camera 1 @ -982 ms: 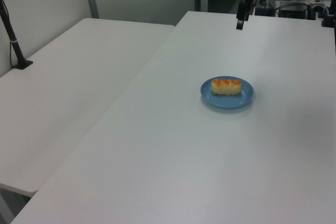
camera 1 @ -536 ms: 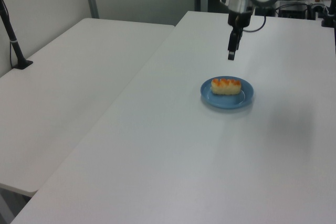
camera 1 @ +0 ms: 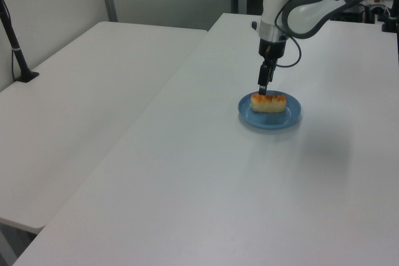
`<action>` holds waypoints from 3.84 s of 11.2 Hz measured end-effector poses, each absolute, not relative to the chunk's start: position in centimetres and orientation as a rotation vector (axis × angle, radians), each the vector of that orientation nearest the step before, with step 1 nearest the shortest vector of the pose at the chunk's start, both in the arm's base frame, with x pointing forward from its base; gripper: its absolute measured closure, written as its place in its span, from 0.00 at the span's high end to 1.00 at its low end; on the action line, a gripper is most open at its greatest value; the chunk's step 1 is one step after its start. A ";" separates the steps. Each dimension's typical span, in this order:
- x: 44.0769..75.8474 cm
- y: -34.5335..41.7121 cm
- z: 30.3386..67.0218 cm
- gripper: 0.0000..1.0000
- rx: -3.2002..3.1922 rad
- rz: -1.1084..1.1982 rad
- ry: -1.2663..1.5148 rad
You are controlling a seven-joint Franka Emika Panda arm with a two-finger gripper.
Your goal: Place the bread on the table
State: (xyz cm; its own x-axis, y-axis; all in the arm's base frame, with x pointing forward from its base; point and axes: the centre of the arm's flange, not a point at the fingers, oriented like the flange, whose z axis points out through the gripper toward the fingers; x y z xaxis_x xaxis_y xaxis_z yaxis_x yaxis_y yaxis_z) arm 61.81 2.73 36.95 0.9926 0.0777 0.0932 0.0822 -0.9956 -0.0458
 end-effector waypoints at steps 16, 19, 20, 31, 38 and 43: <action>65.5 -4.8 41.1 0.28 -3.135 -0.203 -0.141; 65.7 -13.1 41.7 0.29 -3.178 -0.227 -0.146; 65.7 -15.2 40.5 0.29 -3.184 -0.201 -0.154; 65.7 -23.1 33.8 1.00 -3.218 -0.109 -0.217; 62.4 -22.8 46.0 1.00 -3.204 -0.072 0.073; 55.2 -18.4 59.2 1.00 -3.148 -0.011 0.413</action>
State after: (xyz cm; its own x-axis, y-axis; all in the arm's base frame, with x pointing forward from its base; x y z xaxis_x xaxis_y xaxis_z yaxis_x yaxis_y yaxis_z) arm 55.22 -18.39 59.24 0.9662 -0.2577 0.0110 -0.2579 -0.9656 0.0324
